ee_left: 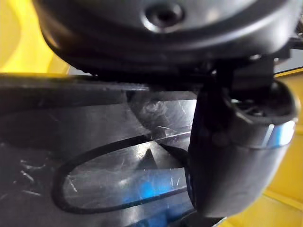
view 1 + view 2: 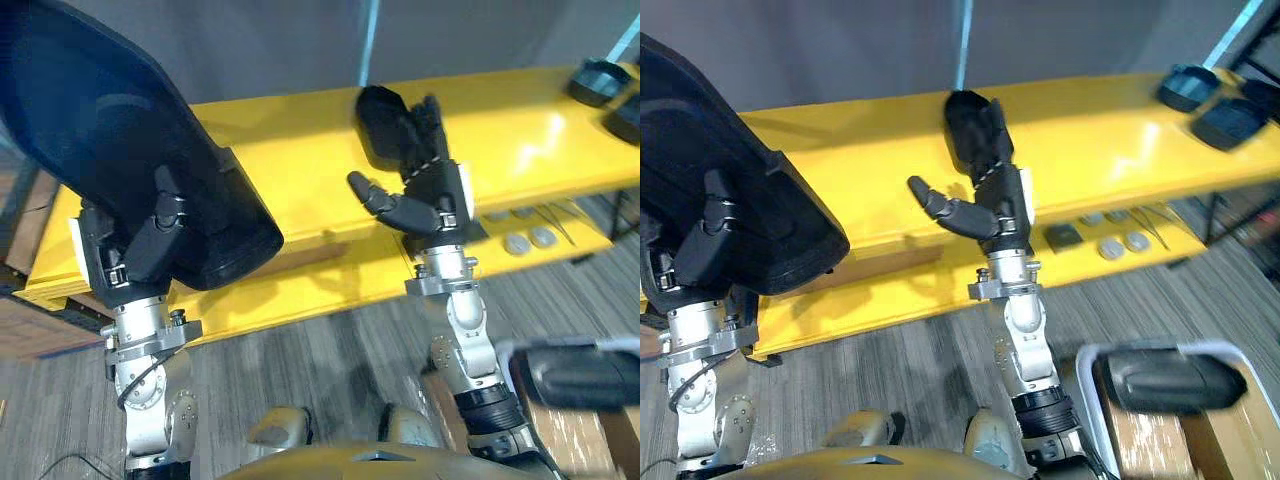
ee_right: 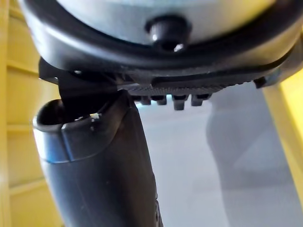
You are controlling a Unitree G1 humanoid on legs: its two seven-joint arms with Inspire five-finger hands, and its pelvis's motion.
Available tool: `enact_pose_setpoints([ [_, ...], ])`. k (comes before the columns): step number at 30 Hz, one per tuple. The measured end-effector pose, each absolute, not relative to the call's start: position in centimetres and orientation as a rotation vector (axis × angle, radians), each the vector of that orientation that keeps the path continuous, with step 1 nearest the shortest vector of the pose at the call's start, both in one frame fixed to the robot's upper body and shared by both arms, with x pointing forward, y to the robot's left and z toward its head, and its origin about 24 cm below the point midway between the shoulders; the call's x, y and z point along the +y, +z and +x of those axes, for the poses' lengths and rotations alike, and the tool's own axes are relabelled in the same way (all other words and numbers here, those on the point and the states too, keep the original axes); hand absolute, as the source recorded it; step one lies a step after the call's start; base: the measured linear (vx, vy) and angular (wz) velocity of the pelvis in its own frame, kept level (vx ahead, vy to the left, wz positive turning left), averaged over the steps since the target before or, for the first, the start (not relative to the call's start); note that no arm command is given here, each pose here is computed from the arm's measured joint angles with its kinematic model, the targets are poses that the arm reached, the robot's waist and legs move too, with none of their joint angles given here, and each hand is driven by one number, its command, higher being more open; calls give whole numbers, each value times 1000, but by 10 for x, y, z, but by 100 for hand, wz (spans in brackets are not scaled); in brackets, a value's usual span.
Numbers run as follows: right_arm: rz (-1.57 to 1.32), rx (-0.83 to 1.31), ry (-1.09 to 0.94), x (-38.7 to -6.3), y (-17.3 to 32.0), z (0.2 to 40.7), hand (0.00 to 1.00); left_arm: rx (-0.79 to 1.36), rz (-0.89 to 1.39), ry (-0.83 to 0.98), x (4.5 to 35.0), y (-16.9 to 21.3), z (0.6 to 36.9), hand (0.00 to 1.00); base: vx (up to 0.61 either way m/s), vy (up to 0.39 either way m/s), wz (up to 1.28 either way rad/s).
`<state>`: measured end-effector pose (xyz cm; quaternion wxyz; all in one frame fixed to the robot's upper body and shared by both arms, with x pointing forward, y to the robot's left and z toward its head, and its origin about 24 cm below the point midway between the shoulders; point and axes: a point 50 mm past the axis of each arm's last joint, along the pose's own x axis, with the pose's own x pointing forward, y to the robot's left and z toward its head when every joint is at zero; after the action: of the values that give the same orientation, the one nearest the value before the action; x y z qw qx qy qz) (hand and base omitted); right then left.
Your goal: Walk over and take three plastic housings, then place them on the shelf
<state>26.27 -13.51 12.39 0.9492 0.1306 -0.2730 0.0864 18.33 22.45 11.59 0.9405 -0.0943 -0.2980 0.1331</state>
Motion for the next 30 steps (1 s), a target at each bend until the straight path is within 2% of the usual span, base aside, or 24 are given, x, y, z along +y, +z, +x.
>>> enact_pose_setpoints([
  [3,199,-568,172,-152,126,263,100,-565,-229,257,217,107,187,0,302,-263,91],
  [7,155,-593,57,-186,128,250,100,-580,-225,84,191,112,202,0,163,-151,92],
  [9,151,-618,49,-190,132,245,100,-589,-196,50,186,115,205,0,62,6,21],
  [15,142,-624,109,-188,132,233,100,-540,-81,-5,192,115,207,0,24,51,-15],
  [19,164,-567,151,-186,121,230,100,-481,-18,-3,207,111,212,0,-54,26,-19],
  [25,96,-462,400,-165,112,231,100,-267,52,9,227,83,262,0,-106,6,-11],
  [30,103,-446,520,-152,118,238,100,-225,10,80,238,85,294,0,-83,5,-13],
])
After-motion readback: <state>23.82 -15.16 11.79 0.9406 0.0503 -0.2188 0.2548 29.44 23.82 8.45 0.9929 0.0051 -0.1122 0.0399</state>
